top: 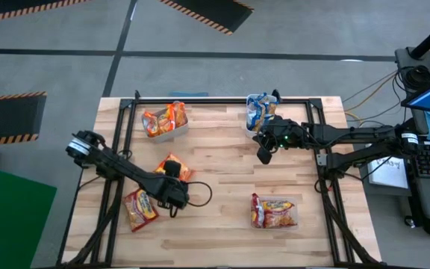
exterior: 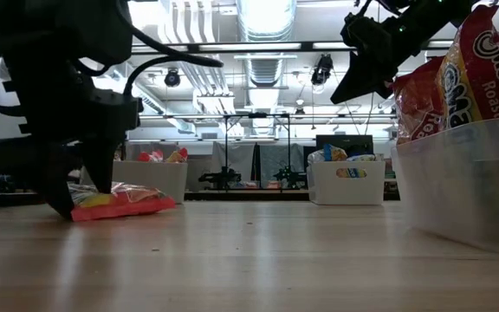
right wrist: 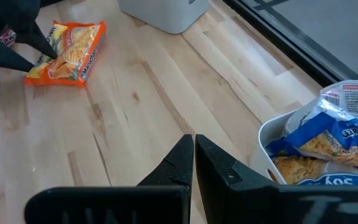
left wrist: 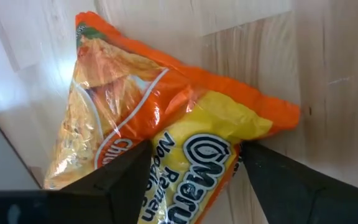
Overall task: Sort Maruchan noodles
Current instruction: Put the red noodle pack into the transparent bin
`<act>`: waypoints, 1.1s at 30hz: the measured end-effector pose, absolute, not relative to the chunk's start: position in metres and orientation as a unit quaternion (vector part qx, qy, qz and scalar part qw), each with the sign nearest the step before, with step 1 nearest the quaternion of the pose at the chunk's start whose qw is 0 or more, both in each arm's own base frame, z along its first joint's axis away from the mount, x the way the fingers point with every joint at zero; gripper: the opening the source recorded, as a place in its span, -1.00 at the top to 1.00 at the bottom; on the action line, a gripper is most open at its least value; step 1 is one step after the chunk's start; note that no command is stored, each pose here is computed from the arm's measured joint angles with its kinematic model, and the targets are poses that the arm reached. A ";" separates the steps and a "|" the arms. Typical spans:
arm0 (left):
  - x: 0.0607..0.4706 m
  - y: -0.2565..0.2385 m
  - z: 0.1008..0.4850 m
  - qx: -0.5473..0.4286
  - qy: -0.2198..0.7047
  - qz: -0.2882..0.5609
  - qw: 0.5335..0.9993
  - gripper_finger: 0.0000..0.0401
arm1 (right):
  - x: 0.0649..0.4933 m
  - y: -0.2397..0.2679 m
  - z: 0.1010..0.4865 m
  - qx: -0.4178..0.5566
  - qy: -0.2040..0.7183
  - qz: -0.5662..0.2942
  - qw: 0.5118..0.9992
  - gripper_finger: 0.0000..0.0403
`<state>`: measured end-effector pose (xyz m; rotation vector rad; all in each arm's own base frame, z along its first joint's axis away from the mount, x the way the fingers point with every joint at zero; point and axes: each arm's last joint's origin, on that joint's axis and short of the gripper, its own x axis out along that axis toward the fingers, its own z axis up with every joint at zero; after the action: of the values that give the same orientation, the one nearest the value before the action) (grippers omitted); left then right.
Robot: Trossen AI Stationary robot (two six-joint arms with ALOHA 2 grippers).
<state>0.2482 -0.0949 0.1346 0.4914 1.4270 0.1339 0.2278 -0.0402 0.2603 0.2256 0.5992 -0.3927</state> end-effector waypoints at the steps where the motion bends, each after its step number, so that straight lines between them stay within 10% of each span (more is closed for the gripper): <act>1: 0.248 -0.095 0.134 0.222 0.647 0.061 0.727 -0.17 | 0.228 -0.040 0.260 0.110 0.292 -0.192 0.930 0.96; 12: 0.247 -0.094 0.135 0.178 0.637 0.091 0.744 0.93 | 0.228 -0.040 0.260 0.102 0.294 -0.189 0.931 0.96; 20: 0.241 -0.088 0.184 0.143 0.549 0.127 0.814 0.97 | 0.228 -0.040 0.260 0.102 0.294 -0.189 0.931 0.96; 33: 0.181 -0.016 0.293 0.034 0.186 0.473 0.861 0.98 | 0.228 -0.040 0.261 0.101 0.291 -0.189 0.932 0.96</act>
<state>0.1812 -0.0164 0.2930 0.0715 0.3911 0.9921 0.2282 -0.0402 0.2608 0.2068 0.5962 -0.3862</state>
